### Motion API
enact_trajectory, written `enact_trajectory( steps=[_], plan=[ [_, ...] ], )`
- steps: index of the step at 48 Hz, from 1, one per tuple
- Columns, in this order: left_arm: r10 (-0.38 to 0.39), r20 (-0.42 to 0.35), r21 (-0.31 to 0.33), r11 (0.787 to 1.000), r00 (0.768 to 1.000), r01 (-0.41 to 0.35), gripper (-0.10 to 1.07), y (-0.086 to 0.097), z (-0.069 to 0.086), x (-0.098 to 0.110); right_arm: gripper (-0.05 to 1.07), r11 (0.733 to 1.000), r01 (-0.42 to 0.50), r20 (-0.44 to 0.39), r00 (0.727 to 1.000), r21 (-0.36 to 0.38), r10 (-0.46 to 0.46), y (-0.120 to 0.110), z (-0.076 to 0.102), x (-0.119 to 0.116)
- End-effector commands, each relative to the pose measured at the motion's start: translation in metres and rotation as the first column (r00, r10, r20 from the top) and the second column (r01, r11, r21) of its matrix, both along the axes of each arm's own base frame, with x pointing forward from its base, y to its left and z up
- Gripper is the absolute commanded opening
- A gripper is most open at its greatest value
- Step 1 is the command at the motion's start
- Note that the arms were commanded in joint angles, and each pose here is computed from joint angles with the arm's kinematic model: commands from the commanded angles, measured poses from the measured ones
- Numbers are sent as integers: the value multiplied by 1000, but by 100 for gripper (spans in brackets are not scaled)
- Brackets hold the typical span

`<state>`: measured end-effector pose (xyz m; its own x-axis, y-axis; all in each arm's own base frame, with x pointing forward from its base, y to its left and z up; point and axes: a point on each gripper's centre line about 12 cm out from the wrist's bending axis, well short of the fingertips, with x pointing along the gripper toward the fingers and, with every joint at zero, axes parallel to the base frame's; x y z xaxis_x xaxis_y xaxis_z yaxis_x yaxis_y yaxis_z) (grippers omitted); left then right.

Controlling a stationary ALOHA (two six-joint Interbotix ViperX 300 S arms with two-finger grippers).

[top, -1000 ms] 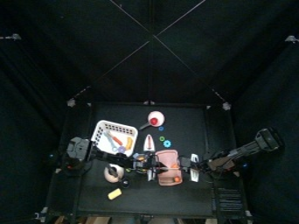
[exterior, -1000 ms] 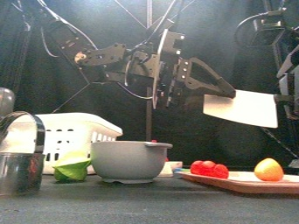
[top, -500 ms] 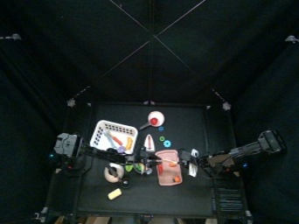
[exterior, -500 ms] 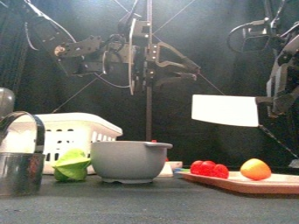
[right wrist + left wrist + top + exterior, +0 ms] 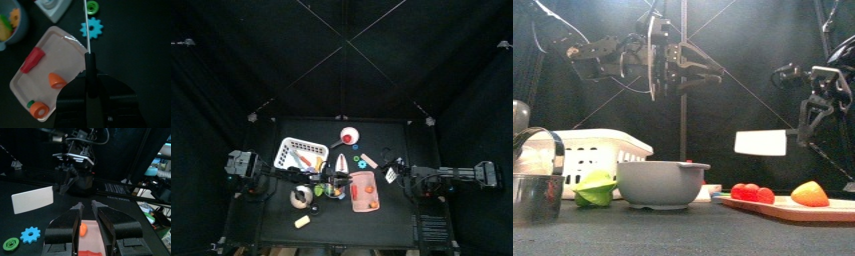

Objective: Drop cleaver

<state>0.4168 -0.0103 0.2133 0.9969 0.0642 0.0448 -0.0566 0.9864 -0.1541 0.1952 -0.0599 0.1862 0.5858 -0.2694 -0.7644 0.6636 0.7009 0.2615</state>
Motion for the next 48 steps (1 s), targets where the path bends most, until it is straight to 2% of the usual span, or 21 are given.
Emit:
enact_trajectory(
  steps=[1, 6, 14, 21, 23, 30, 38, 48],
  plan=[
    [3, 61, -1, 1000, 998, -3, 67, 1, 22, -3, 45, 996, 86, 21, 996, 13, -87, -16, 2, -3],
    [9, 69, -6, 1000, 998, -9, 66, 3, 26, -7, 45, 995, 103, 52, 993, -9, -102, -24, 2, -4],
    [10, 55, -7, 1000, 998, -10, 67, 3, 21, -11, 45, 997, 52, 114, 992, -60, -45, -24, -6, -2],
    [9, 44, -4, 1000, 999, -9, 67, 2, 17, -9, 45, 999, 5, 233, 973, -52, 7, -19, -19, 5],
    [8, 42, -3, 1000, 999, -8, 66, 2, 16, -9, 45, 999, 4, 244, 970, -47, 8, -20, -21, 6],
    [2, 40, 7, 1000, 999, -3, 67, 3, 15, -7, 45, 997, 64, 203, 978, -38, -55, -33, -24, 5],
    [13, 40, 9, 1000, 999, -13, 67, 8, 15, -7, 45, 993, 121, 133, 984, -13, -118, -43, -38, -2],
    [22, 26, 10, 1000, 999, -22, 67, 11, 9, -5, 46, 989, 146, 72, 987, -9, -145, -53, -51, -4]
  ],
)
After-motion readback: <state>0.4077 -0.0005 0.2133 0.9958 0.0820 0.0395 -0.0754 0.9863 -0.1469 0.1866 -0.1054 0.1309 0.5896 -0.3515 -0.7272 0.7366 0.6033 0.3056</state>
